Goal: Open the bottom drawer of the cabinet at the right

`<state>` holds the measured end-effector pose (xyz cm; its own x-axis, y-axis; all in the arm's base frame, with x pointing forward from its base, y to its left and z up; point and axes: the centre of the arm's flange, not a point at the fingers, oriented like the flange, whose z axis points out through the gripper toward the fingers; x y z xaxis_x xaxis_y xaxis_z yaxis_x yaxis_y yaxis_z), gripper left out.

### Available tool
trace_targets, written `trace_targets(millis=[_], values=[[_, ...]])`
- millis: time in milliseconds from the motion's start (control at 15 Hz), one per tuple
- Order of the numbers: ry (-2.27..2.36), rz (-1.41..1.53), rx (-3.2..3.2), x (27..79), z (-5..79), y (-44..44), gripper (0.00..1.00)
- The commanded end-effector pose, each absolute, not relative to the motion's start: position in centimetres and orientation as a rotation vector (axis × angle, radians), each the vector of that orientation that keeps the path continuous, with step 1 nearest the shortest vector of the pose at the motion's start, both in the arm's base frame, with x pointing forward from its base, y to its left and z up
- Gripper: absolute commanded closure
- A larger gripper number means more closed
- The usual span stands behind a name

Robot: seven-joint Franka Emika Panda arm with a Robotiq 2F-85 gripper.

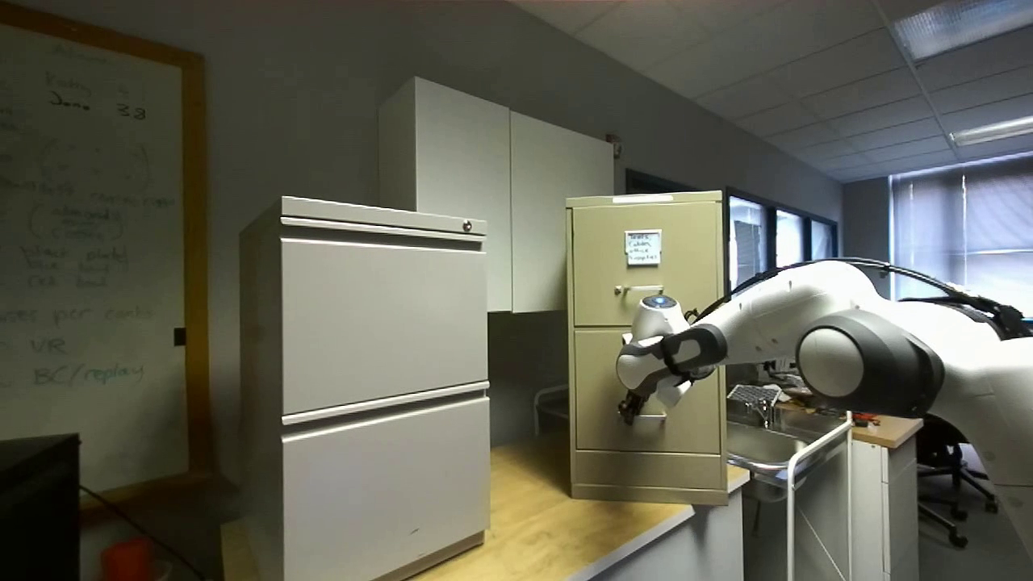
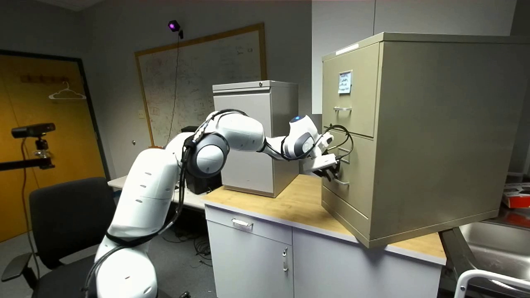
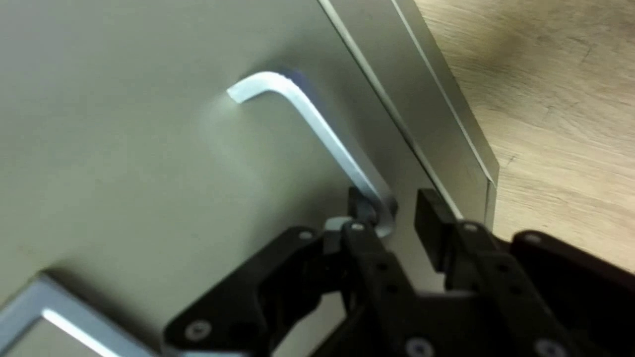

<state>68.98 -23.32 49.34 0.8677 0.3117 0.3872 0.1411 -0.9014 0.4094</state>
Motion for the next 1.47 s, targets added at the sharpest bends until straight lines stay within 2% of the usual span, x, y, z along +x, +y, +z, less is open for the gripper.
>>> trace_targets(millis=[0,667,733,800,1133,1400], values=[[0.443,0.604,2.788,65.9,46.2,-17.1,0.93],[0.552,0.711,2.706,64.8,45.8,-16.4,0.93],[0.628,0.694,2.504,64.7,45.7,-16.2,0.93],[0.418,0.582,2.507,64.4,45.6,-15.7,0.93],[0.356,0.391,2.354,63.8,45.5,-12.6,0.93],[0.393,0.084,2.444,62.0,42.3,-4.3,0.93]])
